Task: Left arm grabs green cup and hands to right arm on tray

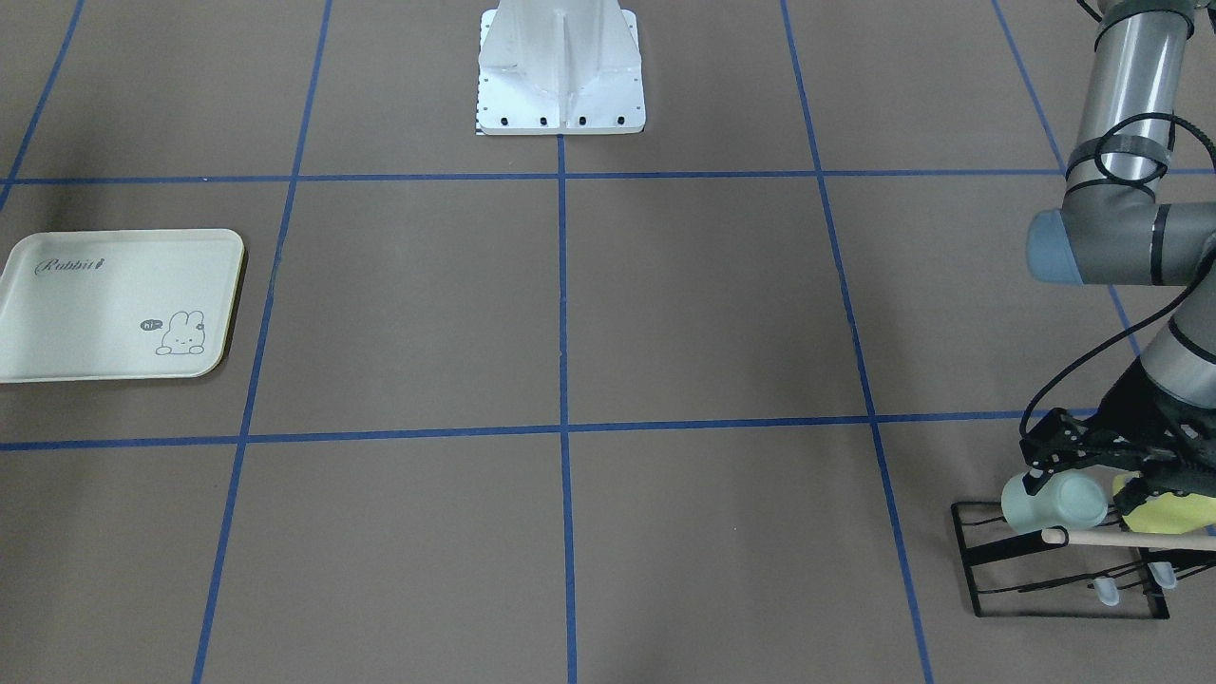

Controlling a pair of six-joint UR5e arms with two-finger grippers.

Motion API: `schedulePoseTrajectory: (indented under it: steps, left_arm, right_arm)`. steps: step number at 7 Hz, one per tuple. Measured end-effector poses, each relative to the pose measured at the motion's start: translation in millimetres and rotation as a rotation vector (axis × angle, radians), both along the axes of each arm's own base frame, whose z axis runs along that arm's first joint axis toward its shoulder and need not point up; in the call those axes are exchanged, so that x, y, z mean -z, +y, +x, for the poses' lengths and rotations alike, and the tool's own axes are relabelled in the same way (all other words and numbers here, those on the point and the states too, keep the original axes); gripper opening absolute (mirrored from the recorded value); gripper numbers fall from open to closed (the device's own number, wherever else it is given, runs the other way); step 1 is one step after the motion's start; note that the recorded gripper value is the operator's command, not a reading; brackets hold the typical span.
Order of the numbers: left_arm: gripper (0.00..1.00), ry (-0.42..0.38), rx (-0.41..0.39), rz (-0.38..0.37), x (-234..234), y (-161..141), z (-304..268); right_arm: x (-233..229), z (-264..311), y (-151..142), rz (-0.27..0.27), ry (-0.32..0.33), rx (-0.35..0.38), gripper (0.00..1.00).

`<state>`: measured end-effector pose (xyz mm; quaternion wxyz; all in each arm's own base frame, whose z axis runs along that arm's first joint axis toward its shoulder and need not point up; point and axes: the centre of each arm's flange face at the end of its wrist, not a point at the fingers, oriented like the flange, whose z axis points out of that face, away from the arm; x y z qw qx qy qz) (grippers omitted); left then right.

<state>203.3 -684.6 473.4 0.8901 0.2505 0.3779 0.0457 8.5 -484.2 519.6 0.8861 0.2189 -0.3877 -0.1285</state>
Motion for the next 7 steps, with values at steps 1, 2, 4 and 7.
schedulePoseTrajectory:
  steps: [1, 2, 4, 7]
  left_arm:
    - [1.0, -0.012, 0.007, 0.002, -1.8, -0.1, 3.1]
    - [0.99, -0.02, 0.011, 0.005, -2.6, 0.2, 6.2]
    - [0.74, -0.023, 0.01, 0.006, -3.1, 1.1, 10.1]
    - [0.7, -0.027, 0.007, 0.005, -6.4, 2.7, 10.3]
  right_arm:
    - [0.0, 0.0, 0.0, 0.0, 0.0, 0.0, 1.0]
    - [0.0, 0.0, 0.0, 0.0, 0.0, 0.0, 1.0]
    - [0.2, -0.1, 0.0, 0.001, -0.001, 0.001, 1.0]
    - [1.1, -0.2, 0.2, 0.003, -0.003, 0.002, 1.0]
